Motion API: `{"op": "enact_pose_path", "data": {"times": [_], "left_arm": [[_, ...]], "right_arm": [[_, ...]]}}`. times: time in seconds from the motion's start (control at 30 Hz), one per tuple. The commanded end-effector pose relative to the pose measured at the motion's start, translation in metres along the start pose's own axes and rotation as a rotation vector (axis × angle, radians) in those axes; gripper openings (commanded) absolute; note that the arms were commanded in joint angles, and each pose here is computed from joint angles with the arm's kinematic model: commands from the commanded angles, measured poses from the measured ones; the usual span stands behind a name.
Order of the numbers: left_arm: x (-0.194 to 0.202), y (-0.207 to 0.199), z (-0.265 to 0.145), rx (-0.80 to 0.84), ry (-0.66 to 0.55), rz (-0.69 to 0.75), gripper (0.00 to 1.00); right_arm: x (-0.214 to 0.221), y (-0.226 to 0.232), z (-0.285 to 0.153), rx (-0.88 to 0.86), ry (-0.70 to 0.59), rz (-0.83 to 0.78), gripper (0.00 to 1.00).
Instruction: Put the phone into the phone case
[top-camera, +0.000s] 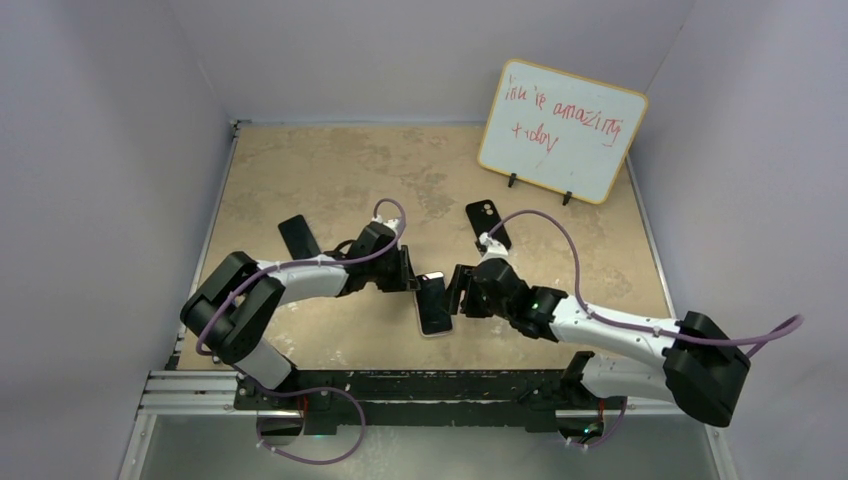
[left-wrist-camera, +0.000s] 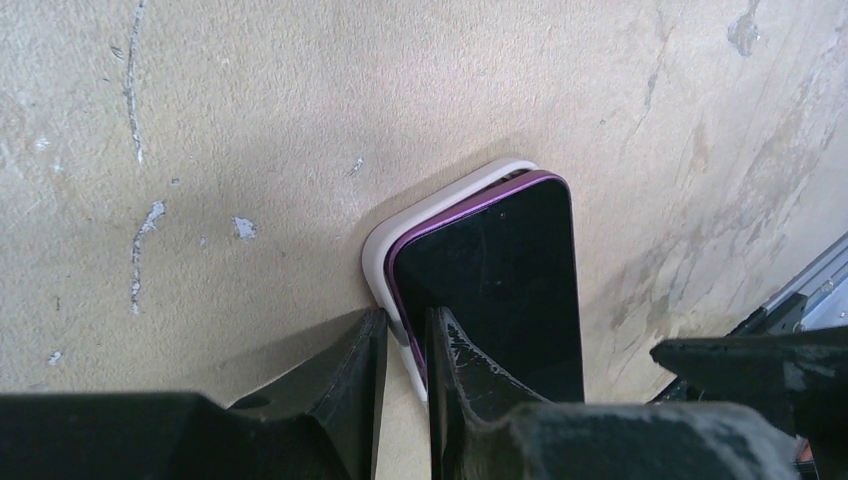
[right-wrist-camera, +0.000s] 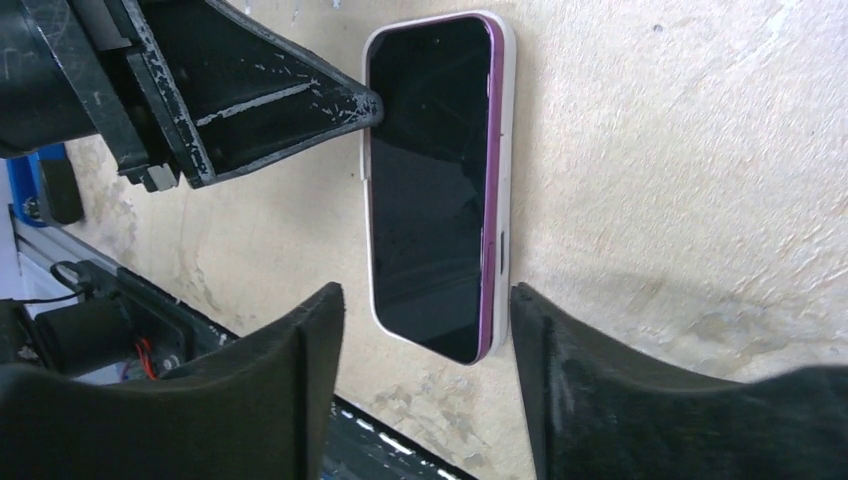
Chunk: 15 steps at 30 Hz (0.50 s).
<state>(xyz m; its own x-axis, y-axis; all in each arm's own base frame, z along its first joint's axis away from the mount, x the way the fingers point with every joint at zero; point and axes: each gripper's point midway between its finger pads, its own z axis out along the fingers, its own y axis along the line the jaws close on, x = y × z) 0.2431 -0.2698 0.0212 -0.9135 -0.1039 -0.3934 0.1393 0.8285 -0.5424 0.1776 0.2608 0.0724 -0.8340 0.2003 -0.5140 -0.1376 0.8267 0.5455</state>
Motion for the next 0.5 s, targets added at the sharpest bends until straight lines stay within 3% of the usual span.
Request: {"op": "enact_pose_path", "data": {"times": [0.0,0.13,0.47], "left_arm": [[-0.003,-0.015,-0.007,0.072,0.006,-0.004,0.22],[-0.003,-0.029,-0.016,0.154,0.014,-0.033,0.24],[-0.015,-0.022,-0.046,0.159,-0.053,-0.041,0.26]], "right_arm": [[-0.017,0.001,0.005,0.007,-0.026,-0.046,0.68],[-0.019,0.006,0.013,-0.041,-0.004,-0.03,0.76],[-0.003,0.009,0.029,-0.112,0.052,-0.017,0.89]]}}
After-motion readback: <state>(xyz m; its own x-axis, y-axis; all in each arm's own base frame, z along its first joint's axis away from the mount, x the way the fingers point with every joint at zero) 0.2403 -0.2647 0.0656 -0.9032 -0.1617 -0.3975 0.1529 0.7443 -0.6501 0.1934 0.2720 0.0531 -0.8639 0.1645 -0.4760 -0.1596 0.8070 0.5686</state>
